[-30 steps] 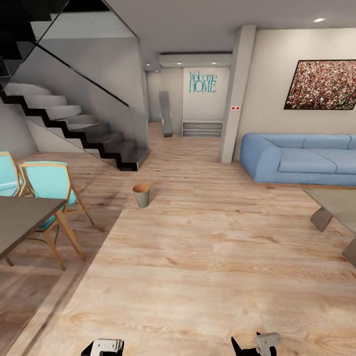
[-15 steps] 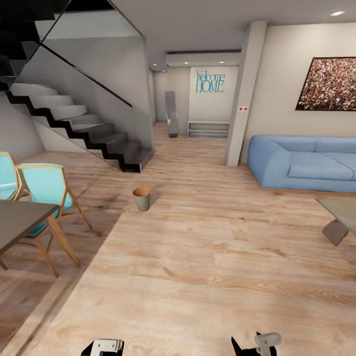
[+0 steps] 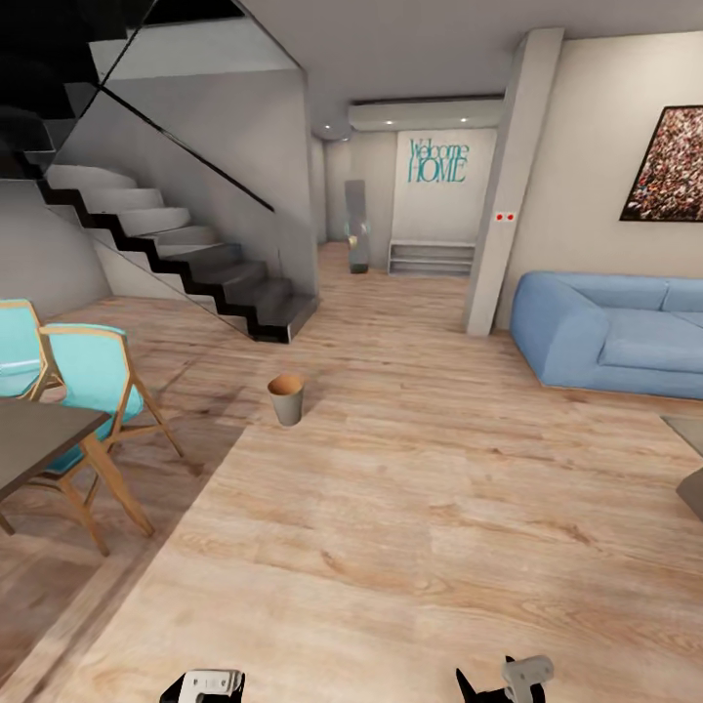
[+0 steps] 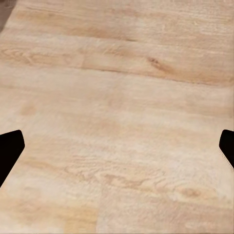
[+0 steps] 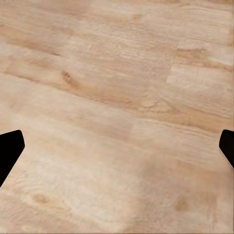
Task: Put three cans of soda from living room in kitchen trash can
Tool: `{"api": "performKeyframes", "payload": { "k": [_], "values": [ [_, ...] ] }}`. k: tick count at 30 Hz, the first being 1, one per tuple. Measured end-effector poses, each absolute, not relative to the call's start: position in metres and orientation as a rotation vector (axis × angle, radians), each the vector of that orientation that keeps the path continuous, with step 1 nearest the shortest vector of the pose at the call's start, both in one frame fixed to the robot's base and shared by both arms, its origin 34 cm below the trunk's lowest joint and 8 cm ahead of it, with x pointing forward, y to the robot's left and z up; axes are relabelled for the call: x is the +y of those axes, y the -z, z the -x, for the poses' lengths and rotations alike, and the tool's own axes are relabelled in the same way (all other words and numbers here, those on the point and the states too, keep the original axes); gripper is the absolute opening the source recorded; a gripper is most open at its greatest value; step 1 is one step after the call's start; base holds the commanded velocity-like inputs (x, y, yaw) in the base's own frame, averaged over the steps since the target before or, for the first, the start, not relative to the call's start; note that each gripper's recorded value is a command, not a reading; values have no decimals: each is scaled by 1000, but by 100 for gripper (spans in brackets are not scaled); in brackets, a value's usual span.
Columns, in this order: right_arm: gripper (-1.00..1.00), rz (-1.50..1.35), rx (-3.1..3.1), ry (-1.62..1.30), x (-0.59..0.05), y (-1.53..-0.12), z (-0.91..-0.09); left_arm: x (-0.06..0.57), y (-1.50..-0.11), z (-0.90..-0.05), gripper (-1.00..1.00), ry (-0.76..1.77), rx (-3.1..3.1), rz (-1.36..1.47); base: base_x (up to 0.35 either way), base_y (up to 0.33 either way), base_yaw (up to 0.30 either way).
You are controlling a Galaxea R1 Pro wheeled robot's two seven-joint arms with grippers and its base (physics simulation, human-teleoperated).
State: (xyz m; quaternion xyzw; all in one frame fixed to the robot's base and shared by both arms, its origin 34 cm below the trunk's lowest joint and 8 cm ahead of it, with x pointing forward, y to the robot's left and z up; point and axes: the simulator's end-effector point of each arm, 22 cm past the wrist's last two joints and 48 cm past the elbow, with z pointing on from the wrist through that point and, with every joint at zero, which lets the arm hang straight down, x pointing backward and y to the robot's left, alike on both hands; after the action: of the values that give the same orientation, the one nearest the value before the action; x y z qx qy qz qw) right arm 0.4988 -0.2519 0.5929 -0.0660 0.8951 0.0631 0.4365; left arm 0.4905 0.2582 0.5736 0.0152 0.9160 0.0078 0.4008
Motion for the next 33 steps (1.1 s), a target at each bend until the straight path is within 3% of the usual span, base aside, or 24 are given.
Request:
{"api": "performKeyframes", "payload": {
  "k": [33],
  "values": [
    [100, 164, 2227, -156, -252, -593, -499, 258, -575, -492, 100, -20, 2308, -37, 289, -191, 72]
  ]
}}
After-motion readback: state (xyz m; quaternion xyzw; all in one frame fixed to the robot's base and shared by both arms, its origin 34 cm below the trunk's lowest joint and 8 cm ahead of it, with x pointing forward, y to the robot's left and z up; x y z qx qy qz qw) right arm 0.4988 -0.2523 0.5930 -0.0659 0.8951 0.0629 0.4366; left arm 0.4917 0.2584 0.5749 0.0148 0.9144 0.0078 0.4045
